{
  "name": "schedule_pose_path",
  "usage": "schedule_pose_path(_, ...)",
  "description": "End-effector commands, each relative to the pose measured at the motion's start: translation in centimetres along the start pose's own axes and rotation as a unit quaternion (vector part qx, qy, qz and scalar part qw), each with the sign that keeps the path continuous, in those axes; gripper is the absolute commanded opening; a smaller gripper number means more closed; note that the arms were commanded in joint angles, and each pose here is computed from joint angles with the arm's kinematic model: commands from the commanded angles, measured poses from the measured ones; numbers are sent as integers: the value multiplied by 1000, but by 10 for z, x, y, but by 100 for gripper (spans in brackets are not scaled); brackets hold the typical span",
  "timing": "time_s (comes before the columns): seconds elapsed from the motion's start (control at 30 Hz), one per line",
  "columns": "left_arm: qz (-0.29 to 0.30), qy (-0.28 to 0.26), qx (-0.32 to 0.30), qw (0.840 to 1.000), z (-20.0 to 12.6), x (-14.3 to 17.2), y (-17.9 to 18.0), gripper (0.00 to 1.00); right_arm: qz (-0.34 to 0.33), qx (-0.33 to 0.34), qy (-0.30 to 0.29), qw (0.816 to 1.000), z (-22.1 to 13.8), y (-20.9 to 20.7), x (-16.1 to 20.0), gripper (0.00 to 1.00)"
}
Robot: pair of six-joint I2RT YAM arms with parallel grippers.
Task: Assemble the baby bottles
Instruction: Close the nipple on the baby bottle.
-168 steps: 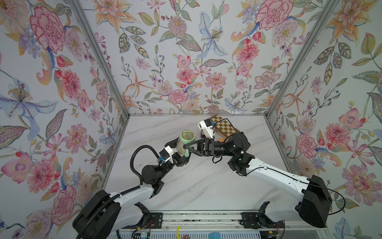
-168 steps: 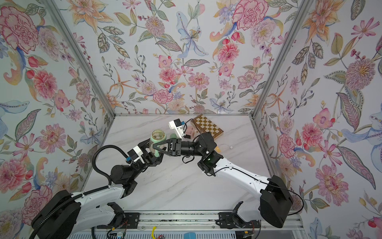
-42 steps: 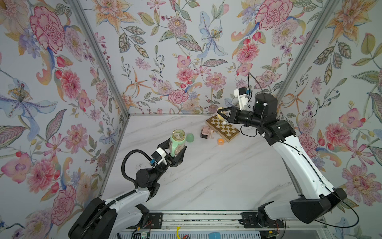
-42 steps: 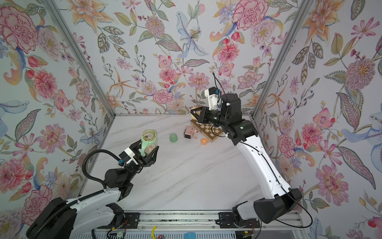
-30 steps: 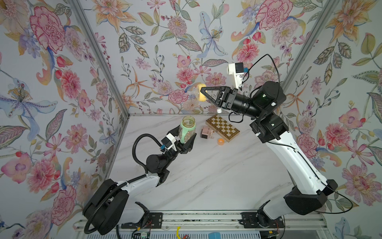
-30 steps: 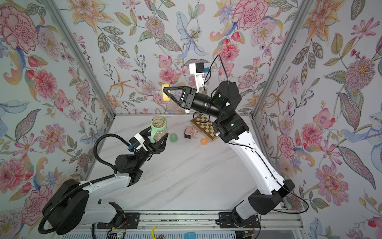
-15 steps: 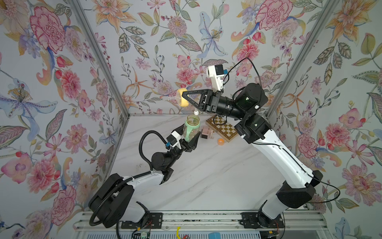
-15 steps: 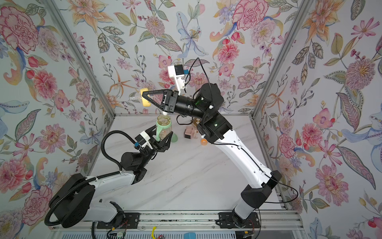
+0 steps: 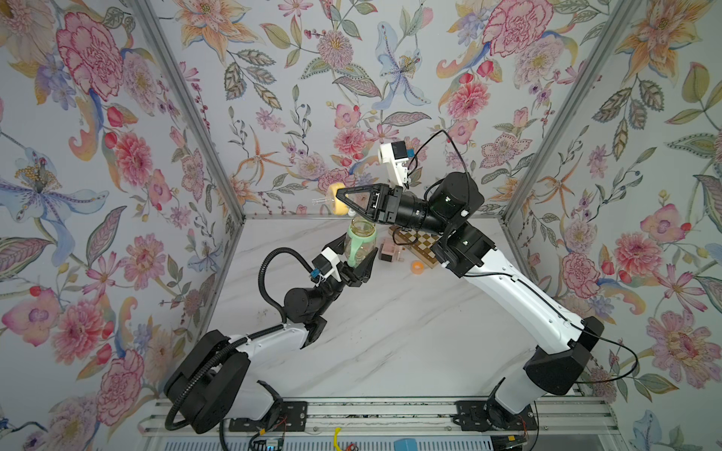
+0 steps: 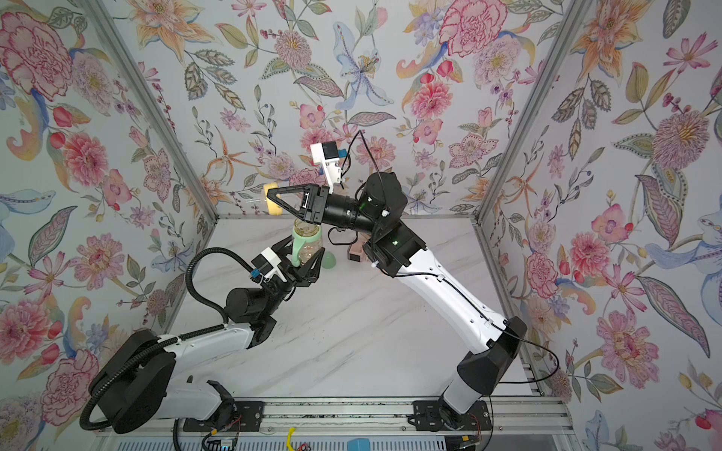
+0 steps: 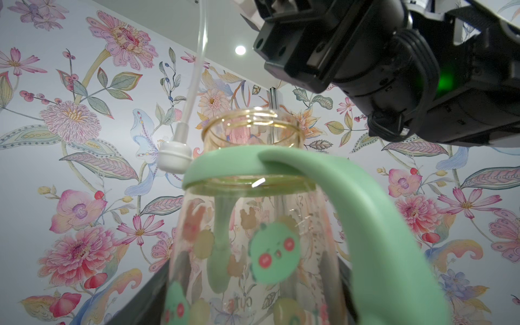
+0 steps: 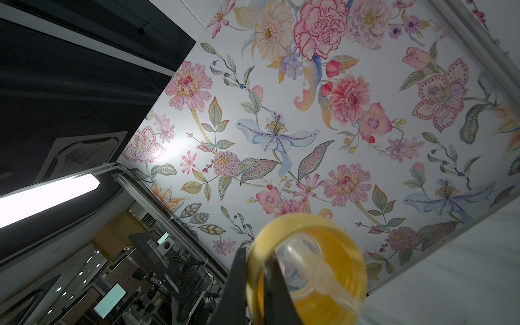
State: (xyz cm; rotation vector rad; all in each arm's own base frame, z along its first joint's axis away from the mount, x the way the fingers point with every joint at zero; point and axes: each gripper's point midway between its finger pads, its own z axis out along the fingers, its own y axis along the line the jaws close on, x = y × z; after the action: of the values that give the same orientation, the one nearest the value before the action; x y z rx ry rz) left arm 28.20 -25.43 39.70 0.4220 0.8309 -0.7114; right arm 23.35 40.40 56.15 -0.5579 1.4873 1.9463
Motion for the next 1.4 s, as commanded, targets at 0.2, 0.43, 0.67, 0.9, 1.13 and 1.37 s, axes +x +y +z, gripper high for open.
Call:
schedule_pose_path(0.2, 22, -143, 6, 990, -12, -72, -7, 1, -43, -40, -27, 998, -8, 49, -19, 0)
schedule_pose_path(0.43, 20, -133, 5, 991, -13, -64, -6, 1, -59, -40, -22, 997, -2, 63, -29, 0)
schedule_pose_path(0.67, 22, -132, 4, 991, -14, -64, -6, 1, -51, -38, -20, 998, -3, 54, -22, 0)
schedule_pose_path(0.9, 22, -132, 3, 991, -14, -64, -6, 1, -42, -39, -23, 998, -6, 47, -14, 0)
schedule_pose_path(1.13, 26, -131, -2, 991, -16, -64, -5, 1, -40, -42, -20, 998, -7, 44, -8, 0)
schedule_pose_path(1.37, 32, -139, -11, 990, -17, -72, -2, 0, -14, -22, -39, 999, -18, 19, 6, 0)
